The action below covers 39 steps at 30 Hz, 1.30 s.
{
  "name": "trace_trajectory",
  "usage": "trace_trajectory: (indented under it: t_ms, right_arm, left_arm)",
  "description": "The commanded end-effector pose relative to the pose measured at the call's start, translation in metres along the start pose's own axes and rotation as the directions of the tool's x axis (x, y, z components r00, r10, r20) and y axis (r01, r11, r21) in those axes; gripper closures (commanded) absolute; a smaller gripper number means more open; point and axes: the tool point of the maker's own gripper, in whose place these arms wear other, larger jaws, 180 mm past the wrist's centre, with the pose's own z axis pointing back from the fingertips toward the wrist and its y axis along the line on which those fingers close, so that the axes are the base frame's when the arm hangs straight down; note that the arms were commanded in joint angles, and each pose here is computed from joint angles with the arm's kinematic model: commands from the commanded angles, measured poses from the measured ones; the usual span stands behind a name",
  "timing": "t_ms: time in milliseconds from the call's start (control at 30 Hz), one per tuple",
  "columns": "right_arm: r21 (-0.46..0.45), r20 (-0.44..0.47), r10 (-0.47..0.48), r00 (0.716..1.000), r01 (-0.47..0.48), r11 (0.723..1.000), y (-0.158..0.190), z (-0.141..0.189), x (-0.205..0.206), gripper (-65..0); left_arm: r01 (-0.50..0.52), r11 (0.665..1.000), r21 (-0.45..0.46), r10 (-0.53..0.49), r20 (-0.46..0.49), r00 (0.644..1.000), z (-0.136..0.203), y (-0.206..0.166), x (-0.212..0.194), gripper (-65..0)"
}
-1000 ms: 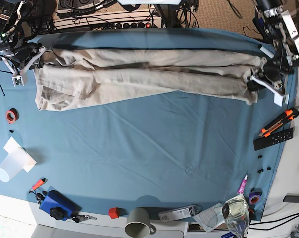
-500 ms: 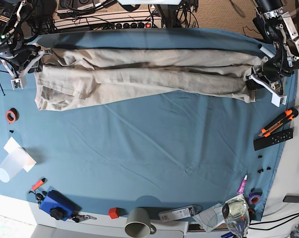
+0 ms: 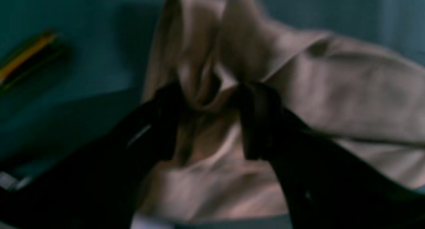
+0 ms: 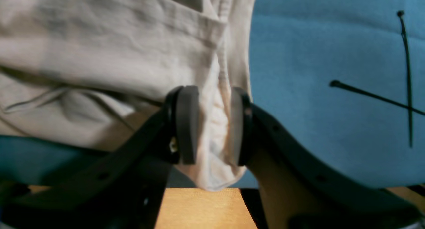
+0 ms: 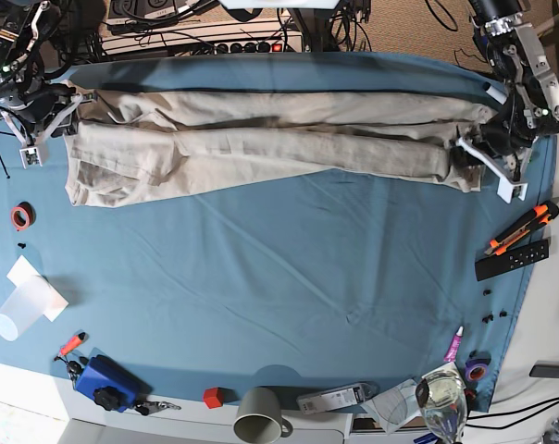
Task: Fold the T-shirt properly
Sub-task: 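Hold the folded strip with both grippers and smooth it flat, then lift the hem end with the left gripper and carry it toward the right gripper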
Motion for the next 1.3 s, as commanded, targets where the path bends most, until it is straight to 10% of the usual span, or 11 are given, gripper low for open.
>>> trace_trajectory:
  t_ms: [0,467,800,1100,1267]
  right_arm:
    - [-0.023,0.045,0.012,0.999,-0.011,1.000,-0.007,0.006,0.014,-17.5]
    - [-0.024,0.051,0.010,0.999,-0.008,1.000,-0.008,0.006,0.015,-17.5]
    - [-0.024,0.066,0.010,0.998,-0.008,1.000,-0.008,0.007,0.017,-17.4]
    - [-0.024,0.067,0.010,0.998,-0.008,1.000,-0.008,0.007,0.018,-17.5]
    - [-0.024,0.066,0.010,0.998,-0.008,1.000,-0.008,0.007,0.017,-17.5]
  left_arm:
    - [0.019,0.999,0.027,-0.020,0.035,0.999,0.006,0.005,0.011,-30.3]
    - [0.037,0.988,0.153,-0.045,0.047,0.998,0.009,0.027,0.014,-31.4]
    - [-0.037,0.999,-0.027,0.033,-0.129,0.991,-0.008,0.000,-0.047,-31.1]
    - [-0.044,0.978,-0.202,0.003,-0.197,0.980,-0.005,-0.032,-0.077,-1.8]
    - [-0.027,0.978,-0.207,-0.002,-0.138,0.990,-0.007,-0.034,-0.054,0.0]
